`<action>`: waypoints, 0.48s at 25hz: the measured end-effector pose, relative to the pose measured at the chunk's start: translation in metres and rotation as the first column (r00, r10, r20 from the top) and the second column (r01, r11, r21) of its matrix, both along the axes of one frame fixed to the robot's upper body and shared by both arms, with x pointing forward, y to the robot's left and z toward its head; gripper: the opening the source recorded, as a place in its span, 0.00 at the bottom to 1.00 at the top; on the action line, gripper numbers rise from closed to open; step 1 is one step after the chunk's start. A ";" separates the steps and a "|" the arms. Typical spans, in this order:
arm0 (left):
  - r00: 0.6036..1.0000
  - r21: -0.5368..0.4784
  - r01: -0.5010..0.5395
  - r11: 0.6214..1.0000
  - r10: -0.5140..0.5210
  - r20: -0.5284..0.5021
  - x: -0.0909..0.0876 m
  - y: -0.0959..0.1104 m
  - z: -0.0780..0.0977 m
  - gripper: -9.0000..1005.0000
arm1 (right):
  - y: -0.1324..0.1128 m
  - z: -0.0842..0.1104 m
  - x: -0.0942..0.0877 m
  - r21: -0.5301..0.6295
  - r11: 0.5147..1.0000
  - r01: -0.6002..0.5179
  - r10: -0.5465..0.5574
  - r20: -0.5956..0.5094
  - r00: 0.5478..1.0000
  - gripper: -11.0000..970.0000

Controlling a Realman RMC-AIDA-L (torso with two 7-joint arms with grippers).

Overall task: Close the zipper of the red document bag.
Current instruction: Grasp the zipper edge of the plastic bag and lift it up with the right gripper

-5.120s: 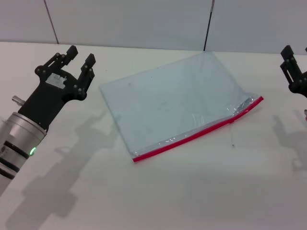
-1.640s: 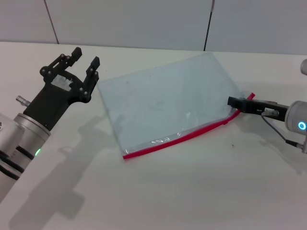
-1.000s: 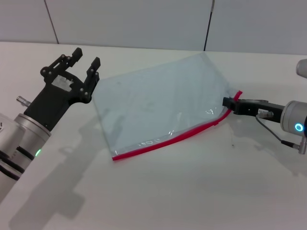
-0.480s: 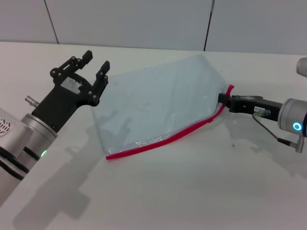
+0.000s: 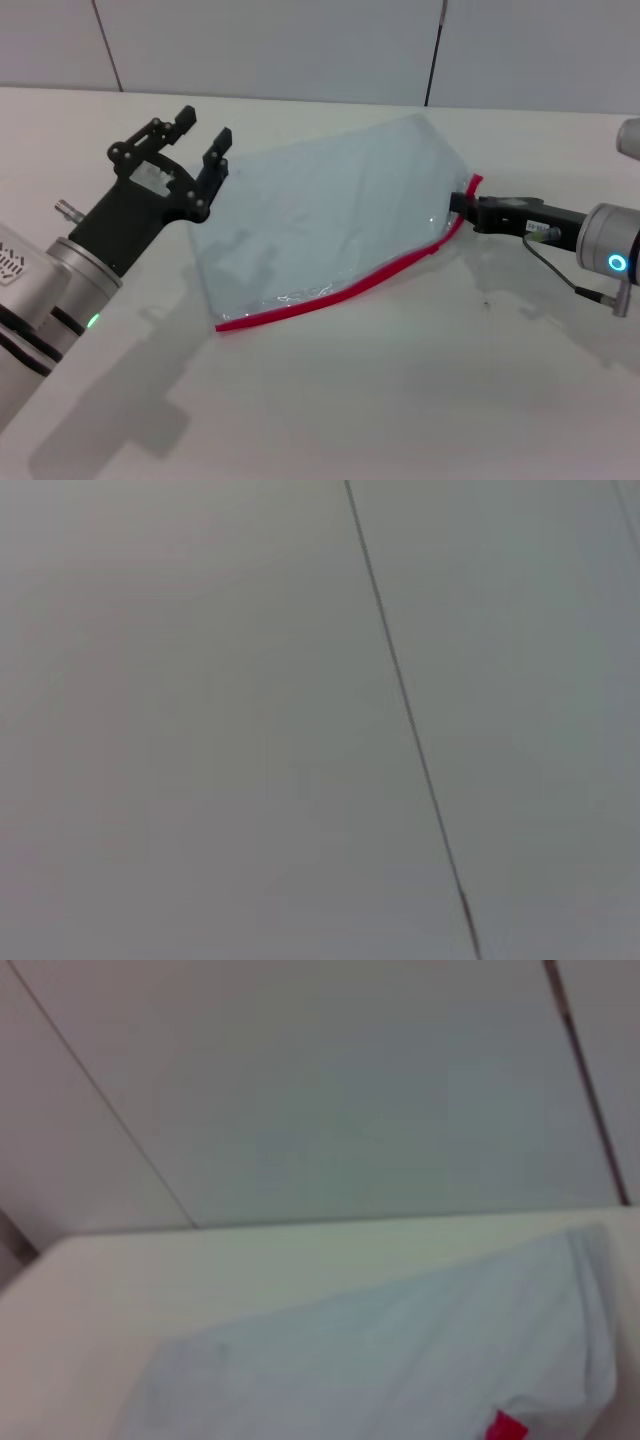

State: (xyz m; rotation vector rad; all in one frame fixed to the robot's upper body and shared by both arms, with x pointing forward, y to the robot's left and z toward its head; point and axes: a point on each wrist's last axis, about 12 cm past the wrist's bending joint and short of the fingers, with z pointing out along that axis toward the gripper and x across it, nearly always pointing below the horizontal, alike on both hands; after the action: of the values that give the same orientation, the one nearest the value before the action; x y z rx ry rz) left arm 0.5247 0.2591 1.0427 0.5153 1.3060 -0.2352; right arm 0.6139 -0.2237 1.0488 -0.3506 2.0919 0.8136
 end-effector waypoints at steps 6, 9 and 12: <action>0.993 0.064 0.116 0.991 -0.115 -0.026 0.001 -0.015 -0.003 0.44 | 0.008 0.009 -0.001 0.087 0.996 -0.031 0.027 0.046 0.999 0.03; 0.984 0.104 0.179 0.978 -0.175 -0.046 0.004 -0.025 -0.004 0.44 | 0.017 0.015 -0.001 0.118 0.990 -0.073 0.065 0.070 0.995 0.03; 0.976 0.127 0.216 0.968 -0.210 -0.057 0.005 -0.034 -0.005 0.44 | 0.030 0.021 0.000 0.139 0.982 -0.129 0.117 0.090 0.989 0.03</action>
State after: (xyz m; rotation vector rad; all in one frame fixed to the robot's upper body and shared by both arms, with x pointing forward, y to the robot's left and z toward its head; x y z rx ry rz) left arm 0.5293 0.2255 1.0373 0.7695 1.3142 -0.3411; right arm 0.6137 -0.1933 1.0698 -0.4307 1.9376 1.0016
